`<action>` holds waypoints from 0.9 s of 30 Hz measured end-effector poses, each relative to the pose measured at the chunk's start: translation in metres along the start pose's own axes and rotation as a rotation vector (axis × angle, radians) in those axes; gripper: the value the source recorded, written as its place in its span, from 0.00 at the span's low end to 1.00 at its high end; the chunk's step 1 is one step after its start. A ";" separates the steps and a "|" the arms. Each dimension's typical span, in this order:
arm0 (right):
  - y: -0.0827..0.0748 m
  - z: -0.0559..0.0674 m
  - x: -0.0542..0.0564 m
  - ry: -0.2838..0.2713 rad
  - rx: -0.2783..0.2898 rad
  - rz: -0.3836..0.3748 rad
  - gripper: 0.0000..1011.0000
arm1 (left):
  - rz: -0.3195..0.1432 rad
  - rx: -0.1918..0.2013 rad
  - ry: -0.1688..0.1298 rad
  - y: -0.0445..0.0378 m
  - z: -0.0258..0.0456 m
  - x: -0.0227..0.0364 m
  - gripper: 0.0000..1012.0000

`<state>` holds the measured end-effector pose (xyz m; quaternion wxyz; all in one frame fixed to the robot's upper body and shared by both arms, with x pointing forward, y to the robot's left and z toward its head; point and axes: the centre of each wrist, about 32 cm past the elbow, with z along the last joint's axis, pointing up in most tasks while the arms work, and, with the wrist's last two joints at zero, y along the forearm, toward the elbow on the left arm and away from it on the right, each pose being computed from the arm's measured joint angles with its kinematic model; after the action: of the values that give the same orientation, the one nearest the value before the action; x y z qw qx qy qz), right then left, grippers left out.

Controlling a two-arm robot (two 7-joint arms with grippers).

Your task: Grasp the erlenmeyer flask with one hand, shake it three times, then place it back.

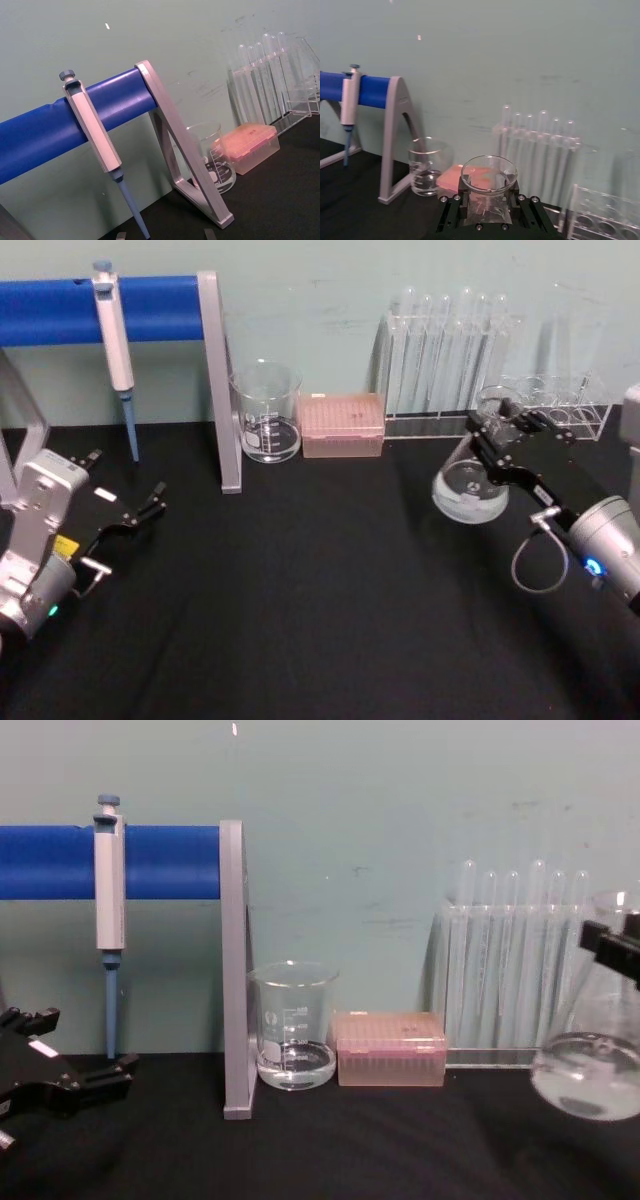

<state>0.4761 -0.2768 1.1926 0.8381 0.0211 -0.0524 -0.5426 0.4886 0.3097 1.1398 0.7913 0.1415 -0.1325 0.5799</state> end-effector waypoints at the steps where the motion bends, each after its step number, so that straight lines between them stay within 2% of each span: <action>1: 0.002 -0.001 -0.002 0.003 -0.001 0.014 0.44 | 0.000 0.000 0.000 0.0000 0.0000 0.0000 0.99; 7: 0.012 -0.001 -0.009 0.014 -0.002 0.071 0.44 | 0.000 0.000 0.000 0.0000 0.0000 0.0000 0.99; 14: 0.026 -0.001 -0.022 0.027 0.002 0.174 0.44 | 0.000 0.000 0.000 0.0000 0.0000 0.0000 0.99; 16: 0.033 -0.001 -0.028 0.034 0.003 0.224 0.44 | 0.000 0.000 0.000 0.0000 0.0000 0.0000 0.99; 27: 0.049 -0.004 -0.042 0.056 0.001 0.352 0.44 | 0.000 0.000 0.000 0.0000 0.0000 0.0000 0.99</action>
<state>0.5039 -0.2186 1.1907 0.9213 0.0270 -0.0322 -0.3867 0.4886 0.3097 1.1398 0.7913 0.1415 -0.1324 0.5799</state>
